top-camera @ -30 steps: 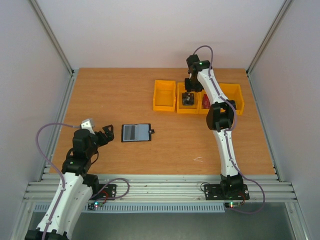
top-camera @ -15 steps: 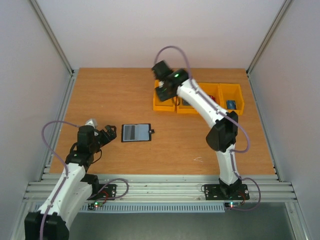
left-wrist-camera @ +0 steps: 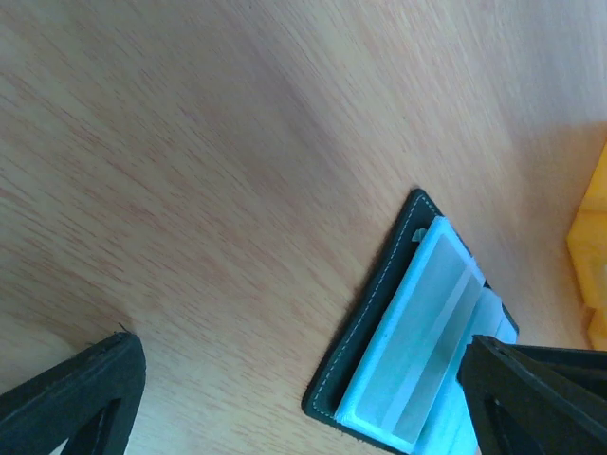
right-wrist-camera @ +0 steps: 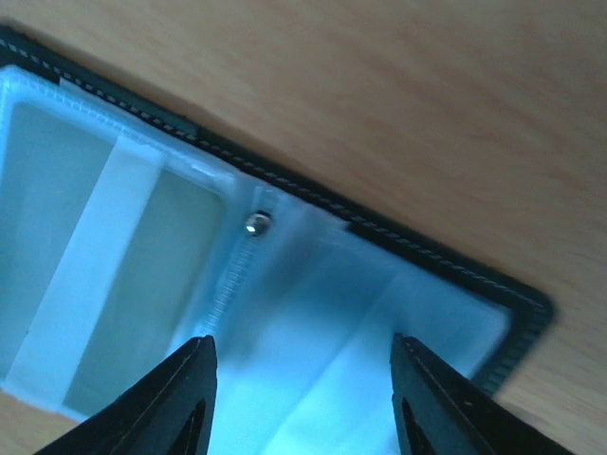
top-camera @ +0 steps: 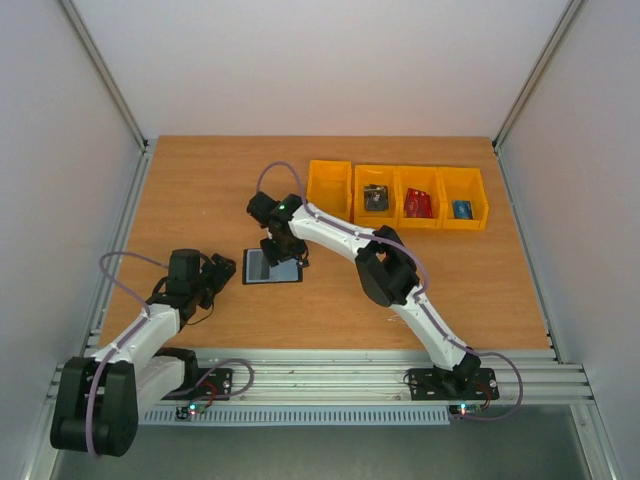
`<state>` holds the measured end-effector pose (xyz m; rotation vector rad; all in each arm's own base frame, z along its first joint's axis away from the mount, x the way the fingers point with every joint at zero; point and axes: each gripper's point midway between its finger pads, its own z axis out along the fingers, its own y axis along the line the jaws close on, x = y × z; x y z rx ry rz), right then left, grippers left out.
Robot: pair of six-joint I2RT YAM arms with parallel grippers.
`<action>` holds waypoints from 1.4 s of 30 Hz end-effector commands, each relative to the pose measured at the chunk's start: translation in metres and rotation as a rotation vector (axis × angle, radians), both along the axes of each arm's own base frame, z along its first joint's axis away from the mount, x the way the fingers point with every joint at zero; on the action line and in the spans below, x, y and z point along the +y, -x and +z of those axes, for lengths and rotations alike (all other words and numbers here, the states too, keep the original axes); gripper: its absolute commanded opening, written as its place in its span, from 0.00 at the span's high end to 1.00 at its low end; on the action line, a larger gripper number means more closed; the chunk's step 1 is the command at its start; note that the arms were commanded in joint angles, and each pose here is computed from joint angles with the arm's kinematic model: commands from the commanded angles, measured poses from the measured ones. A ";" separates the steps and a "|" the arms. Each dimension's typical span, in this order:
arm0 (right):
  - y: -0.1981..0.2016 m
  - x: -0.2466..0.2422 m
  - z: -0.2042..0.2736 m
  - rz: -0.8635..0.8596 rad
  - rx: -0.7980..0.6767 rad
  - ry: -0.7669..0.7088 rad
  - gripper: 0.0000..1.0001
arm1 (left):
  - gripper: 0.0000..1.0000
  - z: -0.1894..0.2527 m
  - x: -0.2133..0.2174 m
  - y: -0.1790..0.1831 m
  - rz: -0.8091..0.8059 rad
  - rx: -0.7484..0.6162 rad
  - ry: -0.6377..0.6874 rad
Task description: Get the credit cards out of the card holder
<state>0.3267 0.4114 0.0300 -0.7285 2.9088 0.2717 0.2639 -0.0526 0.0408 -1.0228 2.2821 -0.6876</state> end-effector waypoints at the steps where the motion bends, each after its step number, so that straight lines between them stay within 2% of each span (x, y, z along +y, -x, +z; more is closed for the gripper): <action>1: 0.012 0.030 0.005 0.016 -0.030 -0.019 0.47 | 0.08 -0.008 0.009 0.002 0.097 0.030 0.021; 6: 0.004 0.034 0.011 0.009 -0.138 0.042 0.45 | 0.08 0.007 0.035 -0.003 0.215 0.004 -0.045; 9: 0.001 0.038 0.013 0.003 -0.174 0.049 0.38 | 0.07 0.019 0.060 -0.002 0.324 -0.015 -0.112; 10: 0.000 0.039 0.011 0.000 -0.179 0.053 0.30 | 0.07 0.023 0.065 -0.003 0.340 -0.030 -0.131; 12: 0.001 0.038 -0.003 -0.006 -0.166 0.080 0.08 | 0.05 0.032 0.074 -0.004 0.347 -0.054 -0.194; 13: 0.001 0.038 -0.008 -0.012 -0.157 0.092 0.02 | 0.05 0.035 0.077 -0.004 0.352 -0.062 -0.217; 21: 0.008 0.021 -0.044 0.017 -0.137 0.226 0.02 | 0.04 0.032 0.082 0.000 0.335 -0.094 -0.270; 27: 0.024 -0.009 -0.053 0.013 -0.099 0.294 0.01 | 0.03 0.015 0.067 0.004 0.225 -0.076 -0.249; 31: 0.036 -0.025 -0.048 -0.006 -0.087 0.281 0.01 | 0.01 -0.003 0.052 0.012 0.189 -0.004 -0.181; 42: 0.074 -0.055 -0.017 -0.115 -0.055 0.165 0.01 | 0.01 0.004 0.015 0.000 0.029 -0.081 -0.185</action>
